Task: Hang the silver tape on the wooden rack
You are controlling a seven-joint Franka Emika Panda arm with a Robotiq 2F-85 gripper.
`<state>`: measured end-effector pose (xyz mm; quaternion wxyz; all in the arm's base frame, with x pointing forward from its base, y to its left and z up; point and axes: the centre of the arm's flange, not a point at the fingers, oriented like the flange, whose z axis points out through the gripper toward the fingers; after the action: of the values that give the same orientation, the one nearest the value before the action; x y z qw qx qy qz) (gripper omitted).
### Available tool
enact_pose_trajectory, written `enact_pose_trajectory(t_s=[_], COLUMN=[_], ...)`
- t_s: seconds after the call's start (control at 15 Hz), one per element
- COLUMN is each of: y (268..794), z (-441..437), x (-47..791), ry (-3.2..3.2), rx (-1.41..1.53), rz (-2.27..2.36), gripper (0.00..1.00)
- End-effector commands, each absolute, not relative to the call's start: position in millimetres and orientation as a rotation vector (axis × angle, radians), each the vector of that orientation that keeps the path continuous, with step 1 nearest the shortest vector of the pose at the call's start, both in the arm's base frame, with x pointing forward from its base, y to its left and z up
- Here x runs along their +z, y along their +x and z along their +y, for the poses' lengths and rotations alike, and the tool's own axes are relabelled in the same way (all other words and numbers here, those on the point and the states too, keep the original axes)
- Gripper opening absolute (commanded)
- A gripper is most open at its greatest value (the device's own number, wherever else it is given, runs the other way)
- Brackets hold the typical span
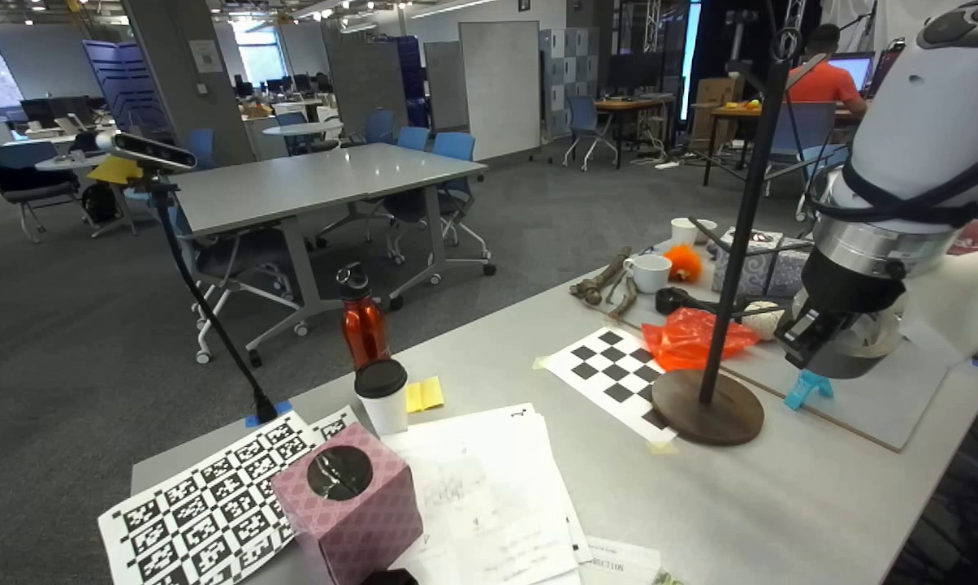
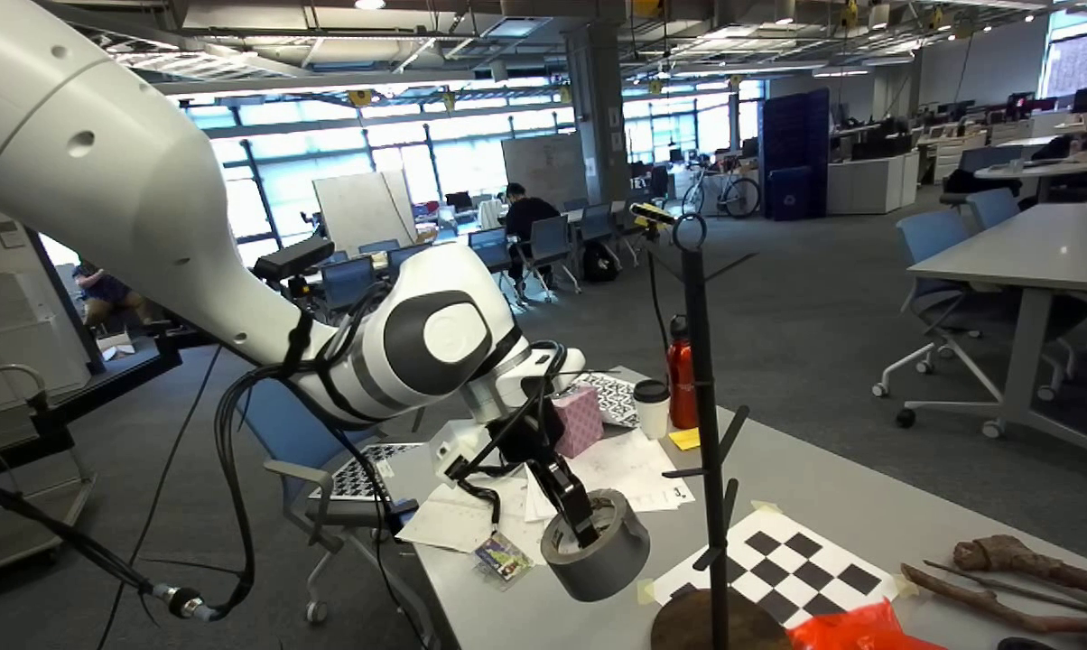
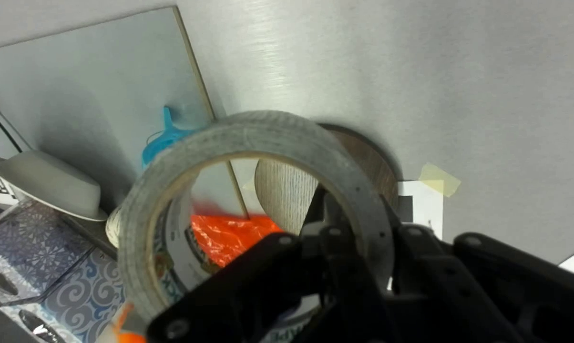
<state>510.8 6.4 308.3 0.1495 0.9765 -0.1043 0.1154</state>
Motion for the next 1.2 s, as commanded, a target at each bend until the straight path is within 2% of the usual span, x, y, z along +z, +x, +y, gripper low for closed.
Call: enact_pose_trajectory(t_s=[0.0,0.67,0.73,1.0,1.07,1.13], y=[526.6,553.4,539.2,544.7,544.9,545.4], z=[-7.8,-46.3,-36.5,-41.6,-41.6,-44.6], x=[312.3,297.2,295.0,292.2,292.4,293.3], ry=[2.756,2.792,2.77,2.774,2.774,2.784], rx=[0.42,0.394,0.366,0.367,0.368,0.363], rz=[-0.297,-0.355,-0.358,-0.372,-0.373,-0.367], gripper=[0.04,0.04,0.17,0.17,0.04,0.04])
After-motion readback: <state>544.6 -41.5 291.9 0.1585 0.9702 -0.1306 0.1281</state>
